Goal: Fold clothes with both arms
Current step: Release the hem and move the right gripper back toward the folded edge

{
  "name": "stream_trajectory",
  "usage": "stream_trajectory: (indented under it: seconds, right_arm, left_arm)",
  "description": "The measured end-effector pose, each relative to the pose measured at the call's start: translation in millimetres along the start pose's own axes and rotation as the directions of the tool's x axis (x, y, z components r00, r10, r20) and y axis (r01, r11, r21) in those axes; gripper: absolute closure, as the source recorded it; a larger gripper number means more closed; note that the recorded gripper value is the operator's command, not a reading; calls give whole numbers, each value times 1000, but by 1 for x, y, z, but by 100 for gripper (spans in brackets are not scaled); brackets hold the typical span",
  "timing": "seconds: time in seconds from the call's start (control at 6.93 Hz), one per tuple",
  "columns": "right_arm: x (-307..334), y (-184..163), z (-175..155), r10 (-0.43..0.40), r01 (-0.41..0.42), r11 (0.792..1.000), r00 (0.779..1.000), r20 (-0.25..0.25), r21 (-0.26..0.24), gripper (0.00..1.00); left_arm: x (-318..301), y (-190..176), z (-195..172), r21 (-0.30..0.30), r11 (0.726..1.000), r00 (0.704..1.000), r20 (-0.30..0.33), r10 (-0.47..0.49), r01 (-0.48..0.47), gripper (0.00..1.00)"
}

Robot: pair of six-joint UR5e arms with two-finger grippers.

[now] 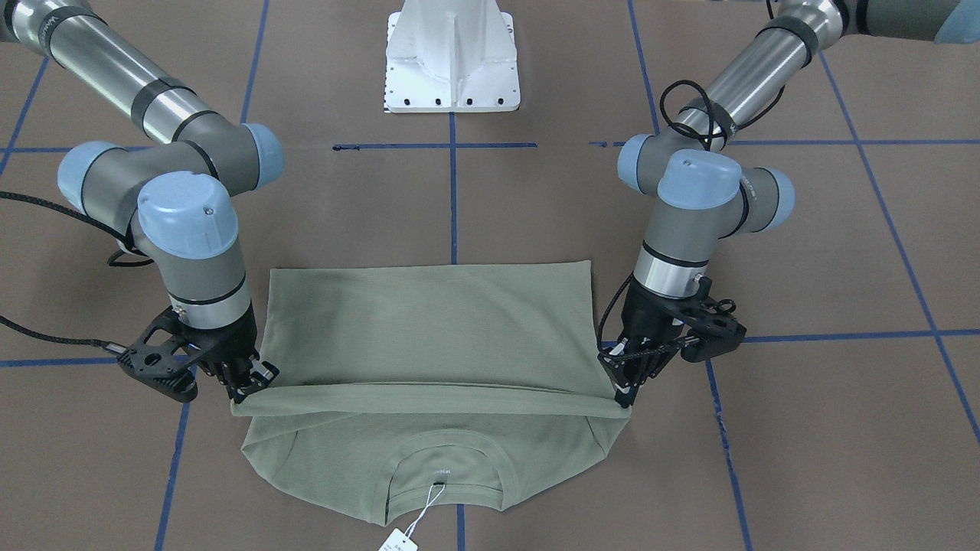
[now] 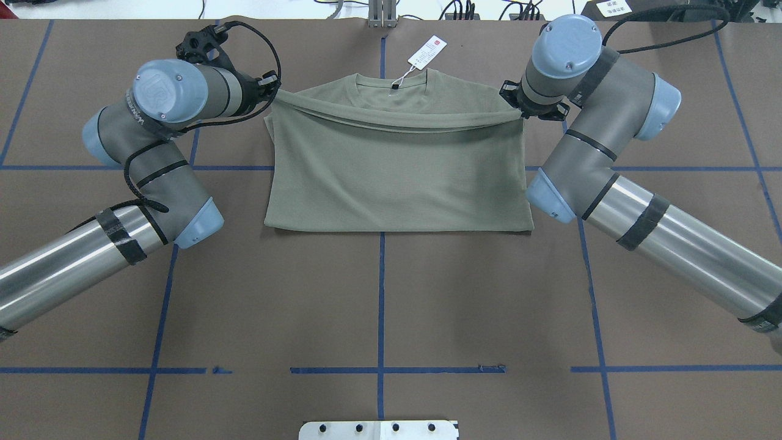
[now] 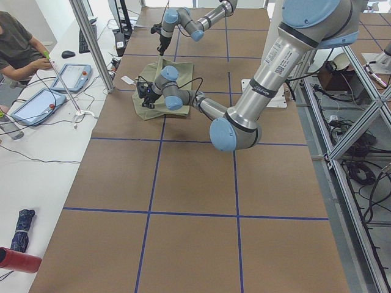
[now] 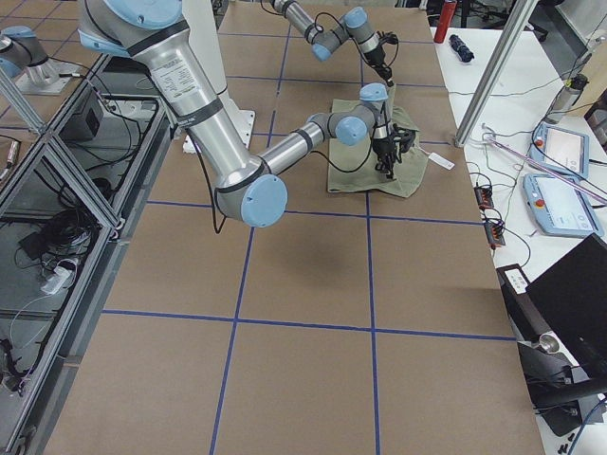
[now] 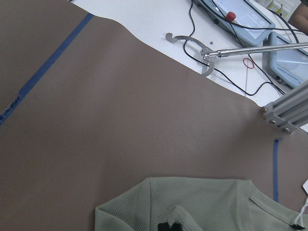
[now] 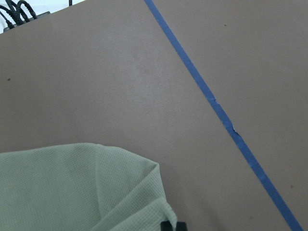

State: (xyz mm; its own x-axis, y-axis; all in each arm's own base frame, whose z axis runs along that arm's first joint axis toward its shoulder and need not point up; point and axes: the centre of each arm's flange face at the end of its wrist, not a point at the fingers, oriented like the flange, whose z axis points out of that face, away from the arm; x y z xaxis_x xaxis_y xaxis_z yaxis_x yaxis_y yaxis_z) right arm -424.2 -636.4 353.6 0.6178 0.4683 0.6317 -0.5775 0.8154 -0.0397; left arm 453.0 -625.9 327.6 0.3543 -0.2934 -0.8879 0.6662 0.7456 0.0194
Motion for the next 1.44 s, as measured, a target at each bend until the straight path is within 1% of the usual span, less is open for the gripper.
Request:
stream_trajectory:
  seconds: [0.14,0.29,0.43,0.58,0.72,0.87,1.01,1.15,1.3,1.44]
  right_arm:
    - [-2,-3,18,-1,1,1000,1000,13,2,100]
    - [-4,-6,27,-1,1,1000,1000,15,3,100]
    - [-6,-8,32,0,0,1000,1000,12,3,73]
    - [-9,-9,34,1,-1,1000,1000,12,3,49]
    - [-12,-9,32,2,-2,1000,1000,15,3,48]
    - [-19,-13,26,5,-5,1000,1000,28,2,46]
    - [-24,-20,14,11,-11,1000,999,50,-10,43]
    - [-20,-23,-1,18,-14,999,996,83,-43,38]
    - [-3,-18,-18,21,-12,997,993,119,-78,29]
    - [21,-2,-33,23,-7,995,989,148,-103,29]
  left_arm:
    - [-2,2,11,10,1000,1000,10,2,-2,100]
    - [-4,3,17,17,1000,1000,15,4,-4,100]
    - [-5,3,20,20,1000,1000,18,5,-5,98]
    - [-5,3,20,22,1000,1000,18,5,-5,60]
    - [-4,3,20,22,1000,1000,15,5,-5,53]
    - [-3,3,19,21,1000,1000,3,4,-4,53]
    - [-3,1,16,21,1000,1000,-16,5,-4,53]
    - [-2,-1,11,20,1000,999,-33,5,-4,53]
    - [2,-1,3,19,1000,999,-52,5,-4,53]
    - [3,-1,-3,19,1000,998,-67,6,-4,53]
